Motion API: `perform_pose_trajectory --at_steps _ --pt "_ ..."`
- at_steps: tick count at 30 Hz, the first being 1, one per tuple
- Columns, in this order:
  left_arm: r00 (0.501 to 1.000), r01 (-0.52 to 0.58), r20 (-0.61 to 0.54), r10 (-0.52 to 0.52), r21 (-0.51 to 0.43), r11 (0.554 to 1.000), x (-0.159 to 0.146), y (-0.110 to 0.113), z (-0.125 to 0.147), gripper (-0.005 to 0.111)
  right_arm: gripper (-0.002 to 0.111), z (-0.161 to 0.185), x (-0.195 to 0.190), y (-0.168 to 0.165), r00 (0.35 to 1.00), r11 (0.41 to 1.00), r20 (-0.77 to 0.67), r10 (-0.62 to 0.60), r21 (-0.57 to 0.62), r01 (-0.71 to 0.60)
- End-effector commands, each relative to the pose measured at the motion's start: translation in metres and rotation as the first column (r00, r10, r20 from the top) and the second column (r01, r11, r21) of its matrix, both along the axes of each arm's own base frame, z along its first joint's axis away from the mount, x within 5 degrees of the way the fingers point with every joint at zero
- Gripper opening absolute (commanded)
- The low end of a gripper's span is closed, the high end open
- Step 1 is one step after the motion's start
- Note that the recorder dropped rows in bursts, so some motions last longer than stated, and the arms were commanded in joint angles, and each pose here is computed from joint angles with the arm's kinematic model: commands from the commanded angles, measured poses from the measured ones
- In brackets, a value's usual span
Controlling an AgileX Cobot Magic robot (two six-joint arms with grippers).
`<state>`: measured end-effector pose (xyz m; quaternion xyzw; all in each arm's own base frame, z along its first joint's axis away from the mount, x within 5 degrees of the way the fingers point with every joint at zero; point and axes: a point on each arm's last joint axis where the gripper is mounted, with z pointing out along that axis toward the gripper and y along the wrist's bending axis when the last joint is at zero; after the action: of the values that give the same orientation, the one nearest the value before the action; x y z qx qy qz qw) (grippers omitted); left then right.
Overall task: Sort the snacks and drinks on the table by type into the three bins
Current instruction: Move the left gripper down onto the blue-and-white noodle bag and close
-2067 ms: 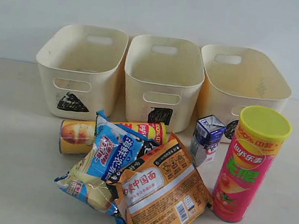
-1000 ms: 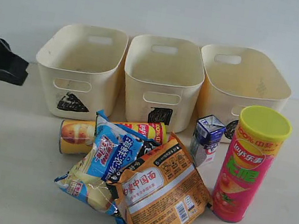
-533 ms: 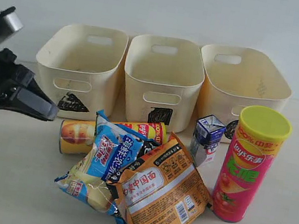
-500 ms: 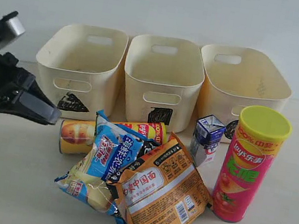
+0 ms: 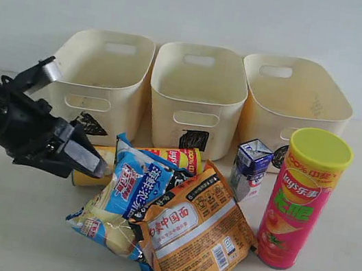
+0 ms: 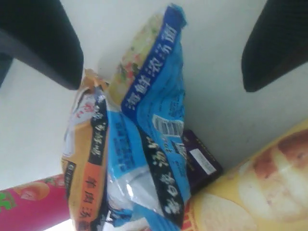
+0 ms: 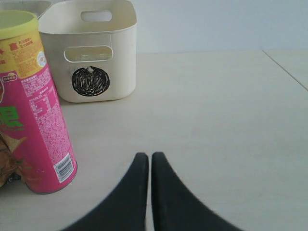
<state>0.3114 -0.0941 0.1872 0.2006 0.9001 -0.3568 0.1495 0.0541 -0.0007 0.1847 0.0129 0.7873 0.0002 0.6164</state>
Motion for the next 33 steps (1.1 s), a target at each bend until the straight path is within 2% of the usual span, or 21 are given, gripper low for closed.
perform_pose_trajectory --at_steps 1,4,15,27,33 --pt "0.998 -0.050 0.040 0.050 0.016 0.999 0.009 -0.011 -0.009 0.083 0.000 -0.001 0.000 0.000 1.000 1.000 0.008 0.001 -0.004 -0.001" --pt "0.998 -0.059 0.023 0.060 -0.027 0.998 0.011 -0.018 -0.014 0.083 0.000 -0.001 0.000 0.000 1.000 1.000 0.008 0.001 -0.004 -0.001" --pt "1.000 -0.022 0.007 0.022 -0.042 0.999 0.011 -0.045 -0.040 0.083 0.000 -0.001 0.000 0.000 1.000 1.000 0.008 0.001 -0.004 -0.001" --pt "0.998 -0.063 -0.030 0.061 -0.072 0.995 0.017 -0.048 -0.065 0.083 0.000 -0.001 0.000 0.000 1.000 1.000 0.008 0.001 -0.004 -0.001" --pt "0.997 -0.079 -0.027 0.077 -0.072 0.994 0.019 -0.048 -0.066 0.079 0.000 -0.001 0.000 0.000 1.000 1.000 0.008 0.001 -0.004 -0.001"
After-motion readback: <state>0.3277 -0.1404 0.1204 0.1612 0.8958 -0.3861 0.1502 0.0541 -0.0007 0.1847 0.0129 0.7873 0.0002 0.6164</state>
